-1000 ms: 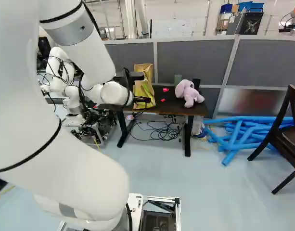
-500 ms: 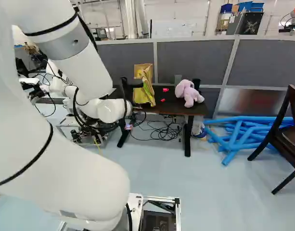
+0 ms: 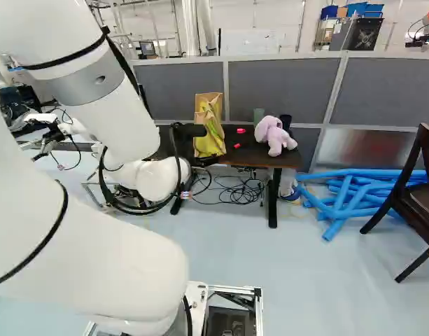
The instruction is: Pick up the bag on the ground and place it on the table
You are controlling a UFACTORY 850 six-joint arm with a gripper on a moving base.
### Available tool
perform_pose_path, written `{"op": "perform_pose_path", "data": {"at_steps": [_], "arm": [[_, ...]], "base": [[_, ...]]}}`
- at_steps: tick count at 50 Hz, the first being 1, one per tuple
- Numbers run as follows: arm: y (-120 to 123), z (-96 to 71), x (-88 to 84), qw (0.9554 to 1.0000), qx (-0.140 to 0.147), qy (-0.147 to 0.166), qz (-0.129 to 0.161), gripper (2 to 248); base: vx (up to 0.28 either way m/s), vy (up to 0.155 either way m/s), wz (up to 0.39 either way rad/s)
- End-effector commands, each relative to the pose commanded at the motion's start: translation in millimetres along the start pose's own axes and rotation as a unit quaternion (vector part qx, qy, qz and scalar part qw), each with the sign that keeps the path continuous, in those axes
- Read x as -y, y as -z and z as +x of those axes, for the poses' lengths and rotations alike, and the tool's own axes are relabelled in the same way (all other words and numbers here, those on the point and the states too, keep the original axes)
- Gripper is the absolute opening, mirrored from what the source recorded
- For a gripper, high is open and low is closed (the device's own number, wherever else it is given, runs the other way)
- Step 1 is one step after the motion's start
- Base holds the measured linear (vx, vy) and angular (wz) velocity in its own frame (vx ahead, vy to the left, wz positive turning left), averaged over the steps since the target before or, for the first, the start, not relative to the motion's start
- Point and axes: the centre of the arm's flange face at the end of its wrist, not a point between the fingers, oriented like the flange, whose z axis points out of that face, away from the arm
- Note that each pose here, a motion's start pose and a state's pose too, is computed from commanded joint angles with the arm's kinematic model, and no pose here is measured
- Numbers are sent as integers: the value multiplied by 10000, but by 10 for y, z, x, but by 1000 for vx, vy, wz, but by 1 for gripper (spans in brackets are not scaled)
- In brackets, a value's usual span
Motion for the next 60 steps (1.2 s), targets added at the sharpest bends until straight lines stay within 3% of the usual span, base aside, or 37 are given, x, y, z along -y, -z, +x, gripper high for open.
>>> {"op": "perform_pose_path", "data": {"at_steps": [25,60], "arm": [[132,-135,-4,9998,-183,-4,-5,247],[145,-148,-5,9998,-202,-4,-5,247]], "base": [[0,0,0],[0,0,0]]}}
